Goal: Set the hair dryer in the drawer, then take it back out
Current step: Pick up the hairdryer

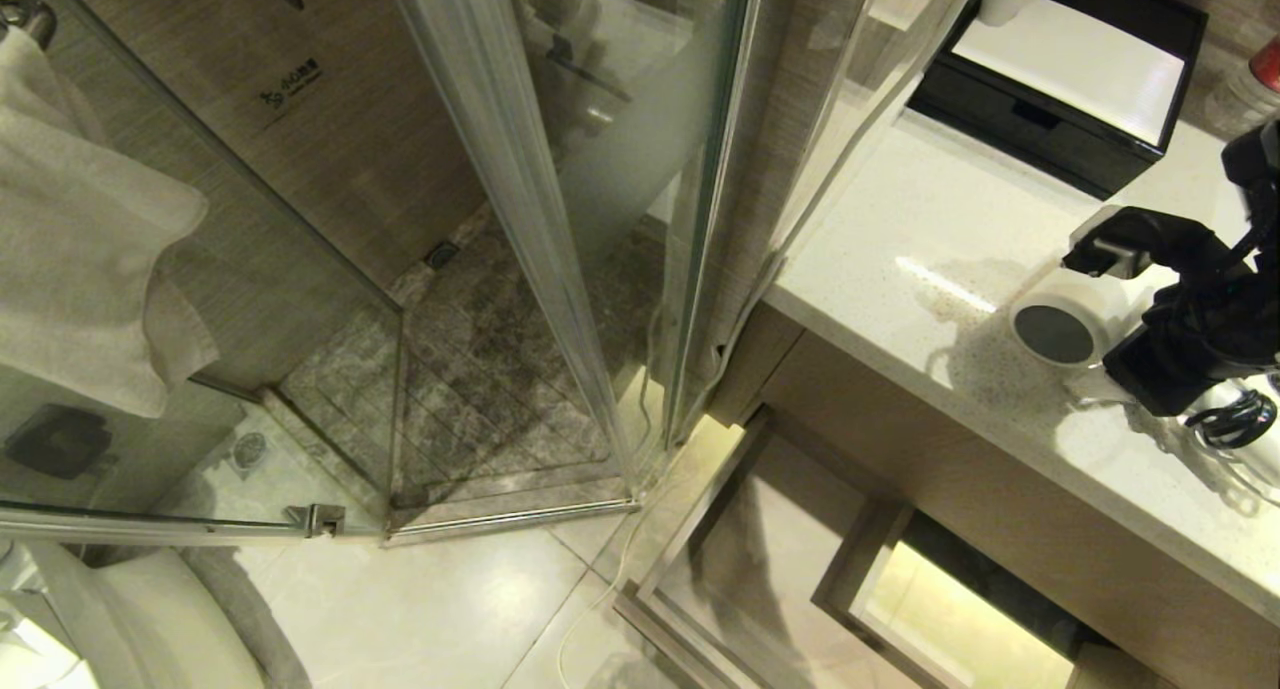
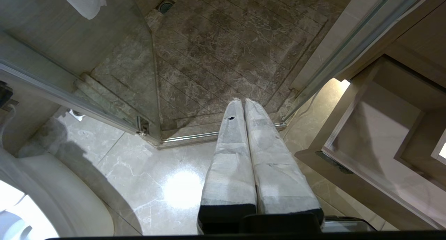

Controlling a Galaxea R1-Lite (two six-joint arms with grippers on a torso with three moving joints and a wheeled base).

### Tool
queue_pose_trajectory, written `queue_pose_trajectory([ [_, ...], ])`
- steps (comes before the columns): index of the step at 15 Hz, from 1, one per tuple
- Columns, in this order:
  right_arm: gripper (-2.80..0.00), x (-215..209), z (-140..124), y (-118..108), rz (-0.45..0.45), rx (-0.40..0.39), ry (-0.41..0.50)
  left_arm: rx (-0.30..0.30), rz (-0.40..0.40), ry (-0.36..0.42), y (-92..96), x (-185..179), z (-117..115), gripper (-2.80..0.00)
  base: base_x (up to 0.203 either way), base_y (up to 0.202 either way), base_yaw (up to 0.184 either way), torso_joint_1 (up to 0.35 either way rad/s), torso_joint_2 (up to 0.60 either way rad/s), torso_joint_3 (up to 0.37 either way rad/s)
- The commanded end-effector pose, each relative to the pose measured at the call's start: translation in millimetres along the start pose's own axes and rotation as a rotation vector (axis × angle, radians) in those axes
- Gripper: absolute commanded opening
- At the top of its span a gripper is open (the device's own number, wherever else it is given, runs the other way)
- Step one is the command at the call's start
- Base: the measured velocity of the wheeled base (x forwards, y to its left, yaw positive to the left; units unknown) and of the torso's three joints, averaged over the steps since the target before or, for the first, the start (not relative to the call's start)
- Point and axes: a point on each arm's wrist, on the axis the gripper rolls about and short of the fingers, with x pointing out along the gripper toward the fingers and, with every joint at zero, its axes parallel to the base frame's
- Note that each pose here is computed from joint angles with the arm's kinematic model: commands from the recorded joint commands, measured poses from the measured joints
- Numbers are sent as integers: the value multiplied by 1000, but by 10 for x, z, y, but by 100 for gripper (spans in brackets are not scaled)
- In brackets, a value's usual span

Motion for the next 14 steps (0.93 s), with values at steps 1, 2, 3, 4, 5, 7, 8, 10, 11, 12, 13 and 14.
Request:
queue_pose_trajectory([
  [1, -280, -17, -6, 3, -10, 1, -13, 0, 0, 1, 0, 1, -2, -280, 0, 0, 0, 0, 0, 0],
  [2, -280, -34, -18, 7, -15, 3, -18, 0, 0, 2, 0, 1, -5, -280, 0, 0, 0, 0, 0, 0],
  [3, -280, -53, -28, 11, -16, 3, -21, 0, 0, 2, 0, 1, -5, -280, 0, 0, 0, 0, 0, 0],
  [4, -280, -89, -44, 14, -19, 4, -26, 0, 0, 1, 0, 1, -3, -280, 0, 0, 0, 0, 0, 0],
  [5, -280, -137, -63, 18, -23, 5, -34, 0, 0, 0, 0, 0, -1, -280, 0, 0, 0, 0, 0, 0],
  [7, -280, -251, -111, 27, -34, 6, -52, 0, 0, 2, 0, 1, -5, -280, 0, 0, 0, 0, 0, 0],
  [8, -280, -321, -134, 28, -44, 10, -64, 0, 0, 2, 0, 1, -5, -280, 0, 0, 0, 0, 0, 0],
  [10, -280, -494, -205, 40, -68, 16, -94, 0, 0, 0, 0, 0, -1, -280, 0, 0, 0, 0, 0, 0],
  [11, -280, -580, -242, 45, -81, 20, -109, 0, 0, 2, 0, 1, -5, -280, 0, 0, 0, 0, 0, 0],
  [12, -280, -655, -285, 50, -94, 25, -119, 0, 0, 1, 0, 1, -4, -280, 0, 0, 0, 0, 0, 0],
  [13, -280, -719, -332, 60, -103, 29, -126, 0, 0, 2, 0, 1, -5, -280, 0, 0, 0, 0, 0, 0],
  [14, -280, -764, -378, 79, -108, 33, -129, 0, 0, 0, 0, 0, -1, -280, 0, 0, 0, 0, 0, 0],
])
